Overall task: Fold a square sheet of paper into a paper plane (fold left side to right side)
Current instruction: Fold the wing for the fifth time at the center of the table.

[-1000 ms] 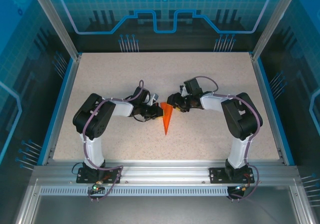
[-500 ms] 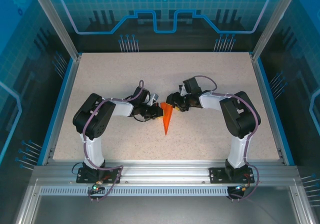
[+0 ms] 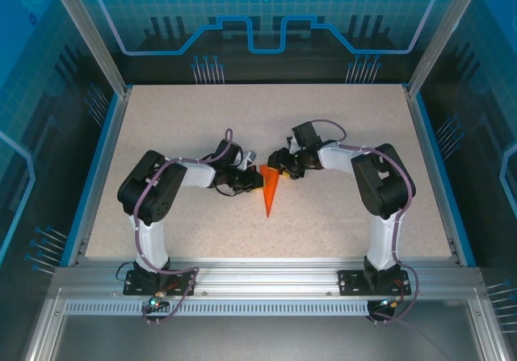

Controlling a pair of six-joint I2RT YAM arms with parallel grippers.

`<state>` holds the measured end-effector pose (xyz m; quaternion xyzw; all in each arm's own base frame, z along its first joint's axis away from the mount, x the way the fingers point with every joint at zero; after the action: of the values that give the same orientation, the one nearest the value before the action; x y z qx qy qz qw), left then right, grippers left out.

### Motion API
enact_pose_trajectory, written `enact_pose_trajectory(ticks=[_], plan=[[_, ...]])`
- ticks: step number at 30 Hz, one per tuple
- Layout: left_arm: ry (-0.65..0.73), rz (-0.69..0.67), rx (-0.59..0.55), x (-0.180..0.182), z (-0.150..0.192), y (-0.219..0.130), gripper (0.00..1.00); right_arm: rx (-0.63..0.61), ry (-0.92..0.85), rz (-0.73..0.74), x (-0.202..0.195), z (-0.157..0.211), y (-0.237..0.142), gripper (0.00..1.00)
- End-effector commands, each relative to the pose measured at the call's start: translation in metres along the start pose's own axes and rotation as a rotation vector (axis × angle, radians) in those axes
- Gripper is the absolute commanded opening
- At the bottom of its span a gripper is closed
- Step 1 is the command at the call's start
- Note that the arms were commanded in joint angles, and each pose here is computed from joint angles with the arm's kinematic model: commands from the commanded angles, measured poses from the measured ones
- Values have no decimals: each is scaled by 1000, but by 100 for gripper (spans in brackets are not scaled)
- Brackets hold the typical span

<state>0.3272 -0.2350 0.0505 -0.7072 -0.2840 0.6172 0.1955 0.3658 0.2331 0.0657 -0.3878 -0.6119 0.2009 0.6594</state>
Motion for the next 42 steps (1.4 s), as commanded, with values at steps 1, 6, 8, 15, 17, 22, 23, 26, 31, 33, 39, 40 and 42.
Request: enact_pose_trajectory(ticks=[1, 6, 8, 15, 17, 22, 23, 26, 31, 33, 39, 40, 42], plan=[[45, -5, -29, -9, -9, -8, 2, 57, 19, 106, -21, 14, 11, 55], [62, -6, -41, -14, -10, -13, 2, 59, 21, 111, -23, 15, 11, 55], [72, 0, -44, -17, -10, -15, 3, 59, 18, 108, -22, 15, 12, 56], [78, 3, -46, -19, -11, -17, 3, 63, 16, 103, -21, 16, 14, 55], [76, -1, -44, -18, -11, -16, 2, 63, 15, 101, -21, 16, 14, 56], [61, -10, -36, -13, -12, -11, 3, 69, 13, 101, -20, 16, 14, 56], [58, -12, -37, -12, -12, -10, 3, 70, 15, 103, -21, 17, 14, 55], [61, -15, -38, -11, -14, -9, 3, 71, 14, 103, -21, 17, 14, 56], [57, -19, -29, -8, -15, -5, 3, 73, 14, 104, -21, 17, 15, 56], [54, -20, -23, -7, -14, -4, 3, 77, 13, 105, -21, 18, 15, 55], [47, -25, -6, -3, -9, -2, 3, 76, 10, 106, -21, 18, 15, 56], [44, -26, -3, -2, -8, -2, 3, 77, 11, 105, -21, 18, 15, 56], [38, -32, 6, 2, -5, -1, 3, 77, 8, 102, -20, 17, 15, 56]])
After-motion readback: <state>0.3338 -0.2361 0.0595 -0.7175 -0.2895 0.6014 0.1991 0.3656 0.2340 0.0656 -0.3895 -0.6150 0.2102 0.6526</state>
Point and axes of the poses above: each hand's point on the last joint's axis, 136 mm out from that joint toward the fingers, its own y axis out along the fingers, its own x axis along the line the jaws close on, z = x × y, the point moved 5 cm from there along -y, back along the fingers, and after that the axes turned 3 degrees about y, right-handed, at the moved point
